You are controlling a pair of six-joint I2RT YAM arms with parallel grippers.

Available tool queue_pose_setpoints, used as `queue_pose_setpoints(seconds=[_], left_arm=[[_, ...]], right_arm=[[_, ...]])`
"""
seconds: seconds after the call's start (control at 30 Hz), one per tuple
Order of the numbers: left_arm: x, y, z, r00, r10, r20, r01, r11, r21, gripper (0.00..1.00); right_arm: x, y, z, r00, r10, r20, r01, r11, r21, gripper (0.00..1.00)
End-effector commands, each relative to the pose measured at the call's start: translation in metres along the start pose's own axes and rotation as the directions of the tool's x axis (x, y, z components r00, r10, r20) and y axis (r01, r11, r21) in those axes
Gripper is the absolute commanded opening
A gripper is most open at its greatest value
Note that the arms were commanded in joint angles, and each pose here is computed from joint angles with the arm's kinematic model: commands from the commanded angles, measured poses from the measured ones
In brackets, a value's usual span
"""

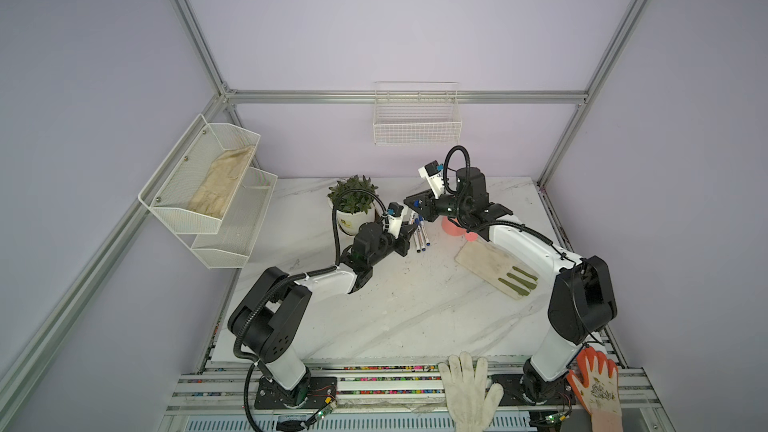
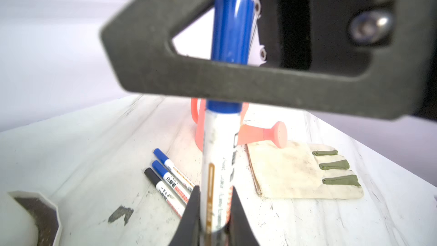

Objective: Insert the pens into the pen caps
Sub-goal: 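Press the right gripper down on the blue cap while the left gripper holds the marker, then withdraw the right gripper toward the watering can while the left gripper holds the capped marker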

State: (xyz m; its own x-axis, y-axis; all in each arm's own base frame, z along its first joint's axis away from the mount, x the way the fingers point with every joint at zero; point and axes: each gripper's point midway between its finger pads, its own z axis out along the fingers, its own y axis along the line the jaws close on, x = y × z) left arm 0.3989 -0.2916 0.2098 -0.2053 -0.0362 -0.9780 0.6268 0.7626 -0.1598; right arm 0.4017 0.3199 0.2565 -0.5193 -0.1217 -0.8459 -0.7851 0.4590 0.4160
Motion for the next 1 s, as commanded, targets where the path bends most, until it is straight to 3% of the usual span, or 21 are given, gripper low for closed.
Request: queue_pose_setpoints(seconds=[0.0,0.5,0.6,0.8,0.87,0.97], left_arm=[[-0.168,0.084,-0.099,0.726,-0.071,0.684,0.338,0.903,-0.264,0.00],[-0.052,0.049,-0.067,0.871,-0.241,0.427,0.370,0.895,-0.248,0.00],[-0.022,0.044,-0.057,0.893,-0.270,0.361,0.371,0.895,-0.248,0.00],[0.034,0.037,-0.037,0.925,-0.300,0.235,0.356,0.900,-0.252,0.00],[0.051,0.039,-0.034,0.922,-0.323,0.215,0.373,0.890,-0.262,0.00],[0.064,0.042,-0.031,0.917,-0.345,0.200,0.391,0.879,-0.275,0.00]], right_arm=[[0.175,-0.011,-0.017,0.745,0.467,-0.476,-0.458,0.877,0.144,0.00],[0.147,-0.003,-0.004,0.764,0.487,-0.424,-0.519,0.854,0.045,0.00],[0.133,-0.006,0.000,0.783,0.479,-0.397,-0.505,0.862,0.042,0.10],[0.082,-0.016,0.003,0.861,0.427,-0.276,-0.432,0.901,0.048,0.53],[0.057,-0.019,-0.001,0.889,0.411,-0.201,-0.412,0.910,0.043,0.59],[0.031,-0.026,-0.015,0.910,0.400,-0.107,-0.396,0.917,0.057,0.61]])
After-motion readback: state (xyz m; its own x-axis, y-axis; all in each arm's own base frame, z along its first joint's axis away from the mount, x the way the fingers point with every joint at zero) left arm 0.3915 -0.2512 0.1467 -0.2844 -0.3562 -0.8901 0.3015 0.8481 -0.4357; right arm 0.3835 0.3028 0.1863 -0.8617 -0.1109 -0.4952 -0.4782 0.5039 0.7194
